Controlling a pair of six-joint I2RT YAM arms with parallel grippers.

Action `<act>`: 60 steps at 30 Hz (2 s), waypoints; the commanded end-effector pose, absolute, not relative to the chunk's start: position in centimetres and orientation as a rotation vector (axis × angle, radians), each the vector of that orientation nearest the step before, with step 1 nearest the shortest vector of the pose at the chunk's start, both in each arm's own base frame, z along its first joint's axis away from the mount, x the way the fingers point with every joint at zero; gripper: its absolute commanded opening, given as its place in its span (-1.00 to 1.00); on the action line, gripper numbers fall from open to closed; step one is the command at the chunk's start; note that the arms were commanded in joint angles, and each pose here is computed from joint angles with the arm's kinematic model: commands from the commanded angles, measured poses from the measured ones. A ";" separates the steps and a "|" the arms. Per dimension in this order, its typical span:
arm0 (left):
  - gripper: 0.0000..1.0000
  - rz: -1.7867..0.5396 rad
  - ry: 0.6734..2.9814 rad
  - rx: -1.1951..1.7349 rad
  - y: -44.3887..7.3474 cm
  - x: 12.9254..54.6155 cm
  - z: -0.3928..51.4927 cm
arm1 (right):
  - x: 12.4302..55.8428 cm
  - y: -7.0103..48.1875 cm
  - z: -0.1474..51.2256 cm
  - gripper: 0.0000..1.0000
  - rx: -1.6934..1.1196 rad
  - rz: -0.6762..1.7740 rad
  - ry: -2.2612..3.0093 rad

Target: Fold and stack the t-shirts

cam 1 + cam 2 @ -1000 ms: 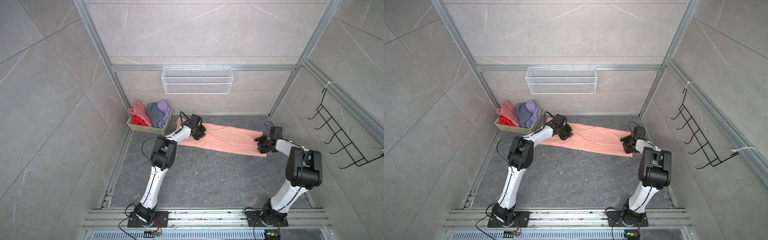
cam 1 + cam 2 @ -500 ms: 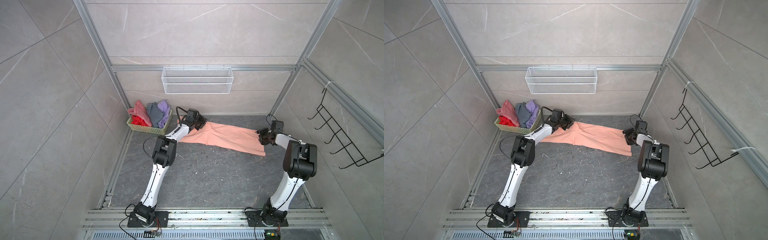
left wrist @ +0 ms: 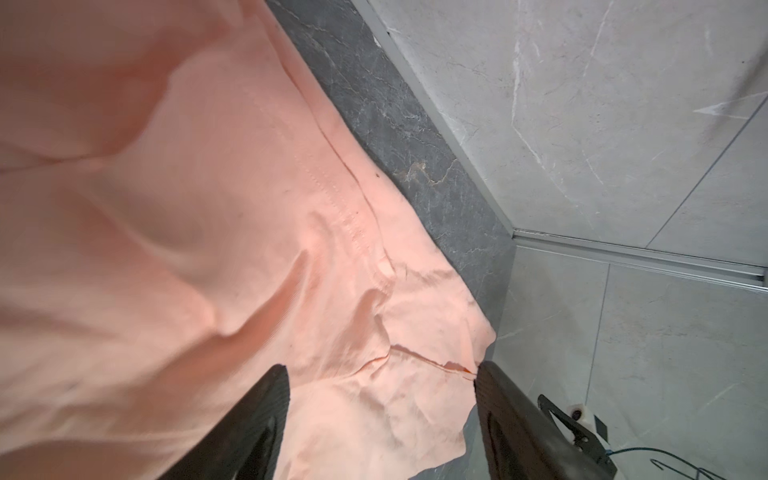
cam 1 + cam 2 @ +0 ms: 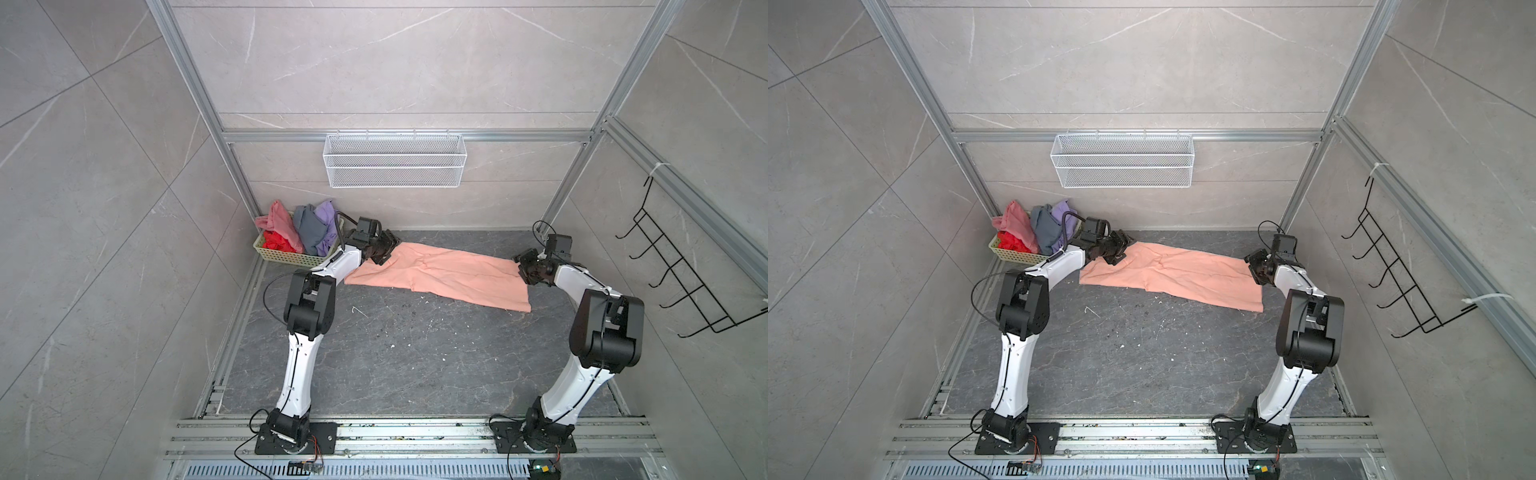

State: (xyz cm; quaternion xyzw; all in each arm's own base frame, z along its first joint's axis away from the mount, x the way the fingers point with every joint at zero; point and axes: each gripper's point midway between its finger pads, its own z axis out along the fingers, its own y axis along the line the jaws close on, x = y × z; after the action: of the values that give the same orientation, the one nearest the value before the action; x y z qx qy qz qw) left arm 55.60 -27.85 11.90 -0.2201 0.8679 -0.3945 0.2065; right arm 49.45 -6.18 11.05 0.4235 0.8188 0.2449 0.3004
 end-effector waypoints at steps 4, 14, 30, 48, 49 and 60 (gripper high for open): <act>0.49 -0.904 2.522 -0.624 -24.8 53.7 9.2 | 49.8 -3.8 6.7 0.17 1.125 0.639 2.265; 0.52 -0.736 2.608 -0.776 -22.4 52.9 3.4 | 46.8 -1.5 2.2 0.13 1.155 0.498 2.446; 0.56 -0.698 2.729 -0.300 -21.3 57.4 3.6 | 27.4 14.9 -1.6 0.08 1.172 0.450 2.795; 0.64 -0.539 2.517 0.148 -24.6 55.5 14.9 | 19.3 27.2 11.1 0.18 0.244 0.189 2.735; 0.64 -0.539 2.545 0.142 -24.6 54.8 14.1 | 19.6 26.5 11.7 0.19 0.229 0.126 2.717; 0.64 -0.559 2.579 0.012 -26.2 52.8 10.4 | 23.5 23.2 9.0 0.31 0.187 0.114 2.578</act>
State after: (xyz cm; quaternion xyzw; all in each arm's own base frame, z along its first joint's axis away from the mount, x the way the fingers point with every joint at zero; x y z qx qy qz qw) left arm 51.94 -24.78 9.61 0.0109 0.9562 -0.1926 0.2203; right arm 22.69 23.81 9.75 0.0768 0.9638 0.0263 0.2538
